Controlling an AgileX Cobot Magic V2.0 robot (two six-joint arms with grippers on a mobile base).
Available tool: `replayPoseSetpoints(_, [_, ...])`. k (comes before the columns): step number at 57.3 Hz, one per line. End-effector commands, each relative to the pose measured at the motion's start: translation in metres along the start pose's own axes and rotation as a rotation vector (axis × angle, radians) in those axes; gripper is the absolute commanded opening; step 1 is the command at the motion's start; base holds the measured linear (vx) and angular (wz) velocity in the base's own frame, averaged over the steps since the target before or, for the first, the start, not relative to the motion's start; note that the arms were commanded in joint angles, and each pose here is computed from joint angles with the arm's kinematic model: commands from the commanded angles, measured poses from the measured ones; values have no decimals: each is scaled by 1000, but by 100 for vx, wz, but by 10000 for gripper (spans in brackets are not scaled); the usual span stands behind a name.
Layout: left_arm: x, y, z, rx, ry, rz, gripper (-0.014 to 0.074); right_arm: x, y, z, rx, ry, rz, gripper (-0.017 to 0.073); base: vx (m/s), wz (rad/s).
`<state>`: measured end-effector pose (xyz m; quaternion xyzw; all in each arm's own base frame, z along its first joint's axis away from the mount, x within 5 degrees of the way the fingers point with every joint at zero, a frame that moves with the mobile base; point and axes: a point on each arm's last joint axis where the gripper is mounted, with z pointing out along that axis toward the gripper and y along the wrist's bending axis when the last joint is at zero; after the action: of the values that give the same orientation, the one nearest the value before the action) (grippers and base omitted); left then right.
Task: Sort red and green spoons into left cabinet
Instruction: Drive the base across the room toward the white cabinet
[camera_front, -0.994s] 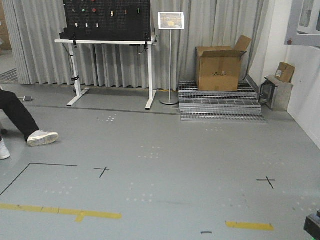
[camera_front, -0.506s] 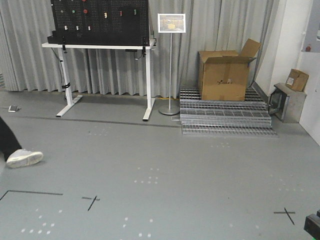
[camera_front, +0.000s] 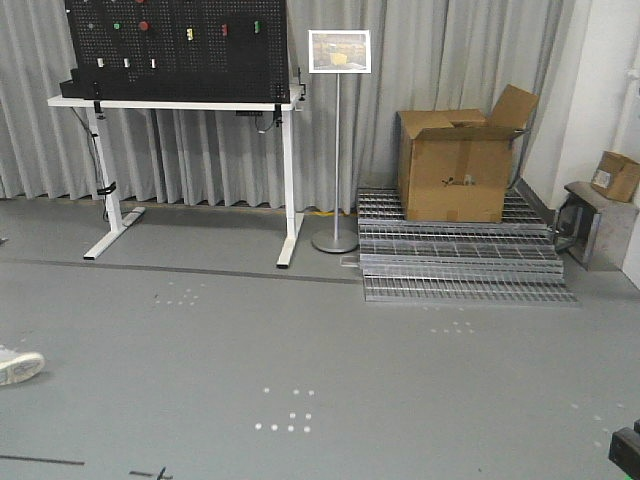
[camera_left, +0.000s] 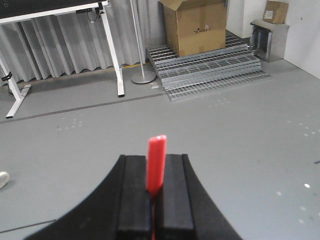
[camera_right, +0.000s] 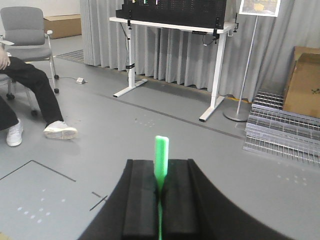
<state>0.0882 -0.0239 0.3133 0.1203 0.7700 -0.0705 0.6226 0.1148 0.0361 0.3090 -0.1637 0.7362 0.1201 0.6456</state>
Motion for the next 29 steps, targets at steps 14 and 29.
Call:
replayPoseSetpoints(14, [-15, 2, -2, -19, -96, -19, -1, -11, -2, -1, 21, -45, 26, -3, 63, 4])
replayPoseSetpoints(29, [-15, 2, -2, -19, -94, -19, -1, -11, -2, -1, 22, -45, 26, -3, 61, 1])
